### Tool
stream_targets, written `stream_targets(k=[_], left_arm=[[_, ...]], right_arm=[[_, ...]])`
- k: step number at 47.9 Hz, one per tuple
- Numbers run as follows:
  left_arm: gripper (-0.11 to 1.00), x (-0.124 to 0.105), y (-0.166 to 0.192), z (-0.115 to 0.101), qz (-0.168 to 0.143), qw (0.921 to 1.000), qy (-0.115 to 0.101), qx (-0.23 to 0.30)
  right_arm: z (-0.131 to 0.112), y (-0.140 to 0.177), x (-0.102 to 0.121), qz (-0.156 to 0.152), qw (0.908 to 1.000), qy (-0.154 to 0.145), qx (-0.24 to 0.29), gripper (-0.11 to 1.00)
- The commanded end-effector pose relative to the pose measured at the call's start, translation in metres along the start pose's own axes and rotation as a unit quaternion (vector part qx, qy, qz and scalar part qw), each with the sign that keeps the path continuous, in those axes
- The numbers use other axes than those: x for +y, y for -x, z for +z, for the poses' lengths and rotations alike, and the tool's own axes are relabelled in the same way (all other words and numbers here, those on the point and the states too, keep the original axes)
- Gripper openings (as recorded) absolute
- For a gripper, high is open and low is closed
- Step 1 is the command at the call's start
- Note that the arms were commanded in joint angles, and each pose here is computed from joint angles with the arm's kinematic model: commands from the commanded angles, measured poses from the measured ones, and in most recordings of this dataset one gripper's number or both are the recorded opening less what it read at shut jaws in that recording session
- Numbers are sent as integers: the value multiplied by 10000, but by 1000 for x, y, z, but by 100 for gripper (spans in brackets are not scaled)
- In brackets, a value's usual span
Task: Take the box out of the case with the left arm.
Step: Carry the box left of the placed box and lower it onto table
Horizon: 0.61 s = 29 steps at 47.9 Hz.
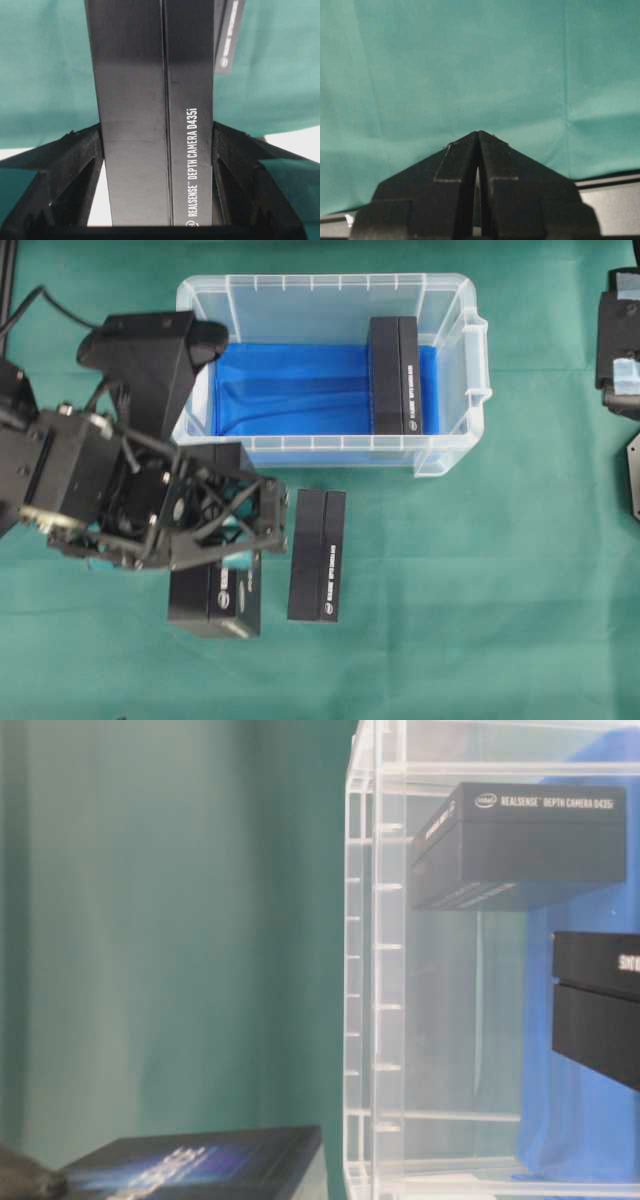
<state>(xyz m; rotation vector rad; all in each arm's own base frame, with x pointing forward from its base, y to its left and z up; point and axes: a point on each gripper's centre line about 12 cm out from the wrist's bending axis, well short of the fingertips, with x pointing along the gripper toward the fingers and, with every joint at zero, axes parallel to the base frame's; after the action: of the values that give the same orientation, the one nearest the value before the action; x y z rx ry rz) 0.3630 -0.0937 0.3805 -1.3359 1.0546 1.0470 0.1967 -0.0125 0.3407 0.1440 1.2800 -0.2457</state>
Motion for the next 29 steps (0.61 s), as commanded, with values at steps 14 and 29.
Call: stream_targets(k=[14,29], left_arm=[[60,2,21,0,-298,9995,11,74],[60,5,4,-4,-105,9999,-35,-20]], right_arm=[[2,3,0,19,10000,2,-74,2],[2,3,0,19,10000,2,-74,2]])
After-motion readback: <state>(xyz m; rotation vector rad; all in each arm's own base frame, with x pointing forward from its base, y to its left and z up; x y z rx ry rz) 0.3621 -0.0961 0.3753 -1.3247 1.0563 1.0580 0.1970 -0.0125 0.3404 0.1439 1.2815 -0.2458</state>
